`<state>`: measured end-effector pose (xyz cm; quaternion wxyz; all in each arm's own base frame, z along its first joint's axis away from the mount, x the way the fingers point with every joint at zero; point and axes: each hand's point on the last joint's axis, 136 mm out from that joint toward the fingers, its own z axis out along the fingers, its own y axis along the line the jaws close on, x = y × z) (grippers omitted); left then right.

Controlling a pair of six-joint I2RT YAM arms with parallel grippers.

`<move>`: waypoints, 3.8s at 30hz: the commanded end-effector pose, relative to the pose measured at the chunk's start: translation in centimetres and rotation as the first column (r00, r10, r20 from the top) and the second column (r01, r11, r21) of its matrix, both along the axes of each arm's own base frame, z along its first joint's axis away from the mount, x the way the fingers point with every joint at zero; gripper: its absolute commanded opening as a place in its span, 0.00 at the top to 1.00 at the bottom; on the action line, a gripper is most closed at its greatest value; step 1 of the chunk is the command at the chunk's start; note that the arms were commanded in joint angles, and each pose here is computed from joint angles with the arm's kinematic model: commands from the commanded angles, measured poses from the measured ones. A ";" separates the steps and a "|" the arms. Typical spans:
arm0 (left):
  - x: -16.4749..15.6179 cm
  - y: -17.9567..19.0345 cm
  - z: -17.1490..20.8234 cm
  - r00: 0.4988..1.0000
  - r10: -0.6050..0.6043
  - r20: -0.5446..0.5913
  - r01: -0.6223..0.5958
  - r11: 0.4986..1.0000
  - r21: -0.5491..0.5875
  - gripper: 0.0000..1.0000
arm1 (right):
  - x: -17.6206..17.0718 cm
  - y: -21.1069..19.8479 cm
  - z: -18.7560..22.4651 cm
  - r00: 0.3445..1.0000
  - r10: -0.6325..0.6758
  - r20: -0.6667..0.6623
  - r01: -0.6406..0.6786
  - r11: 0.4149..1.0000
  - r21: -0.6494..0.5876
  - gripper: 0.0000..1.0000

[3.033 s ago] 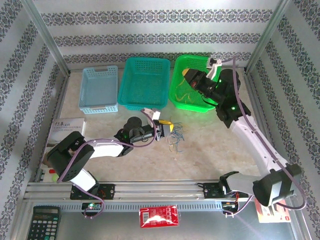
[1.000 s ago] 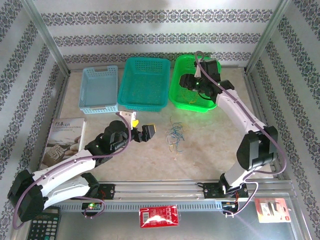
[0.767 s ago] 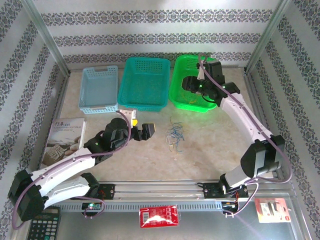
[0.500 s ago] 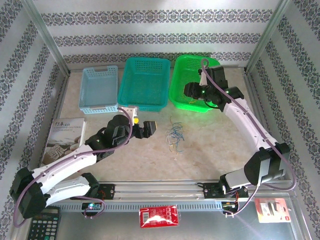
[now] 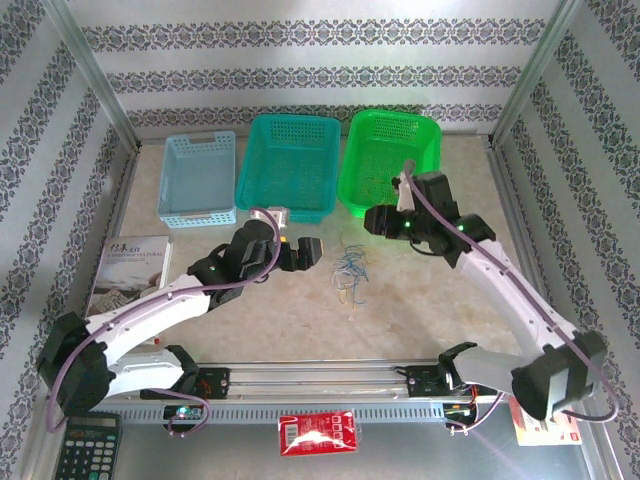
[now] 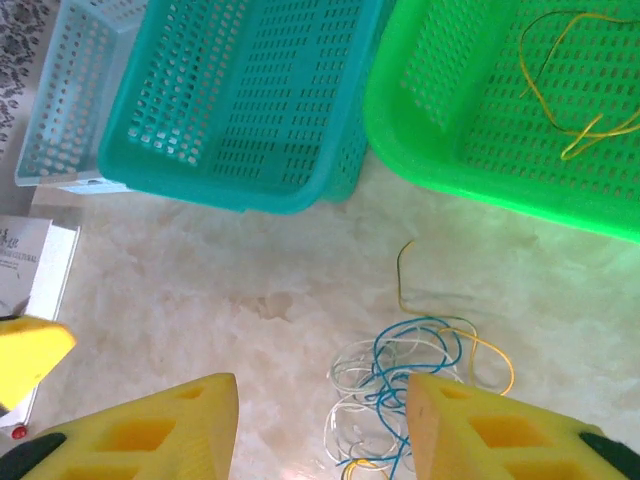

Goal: Untangle the cables

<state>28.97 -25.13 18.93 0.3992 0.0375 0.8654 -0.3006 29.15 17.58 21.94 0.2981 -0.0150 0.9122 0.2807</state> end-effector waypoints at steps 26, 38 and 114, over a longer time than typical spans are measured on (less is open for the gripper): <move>1.6 -1.4 -0.6 0.999 -0.051 -0.006 0.051 0.998 -0.032 0.00 | -8.2 -0.3 -15.9 0.946 -0.212 -0.247 0.214 0.977 -0.017 0.66; 2.1 -1.6 0.1 0.999 -0.044 0.008 0.045 0.996 -0.071 0.00 | -8.5 0.3 -18.3 0.931 -0.200 -0.304 0.187 0.980 -0.071 0.65; 3.4 -11.6 0.0 0.843 -0.429 0.325 0.488 0.863 -0.129 0.22 | -2.2 4.9 5.8 0.996 0.032 0.085 -0.053 0.966 0.253 1.00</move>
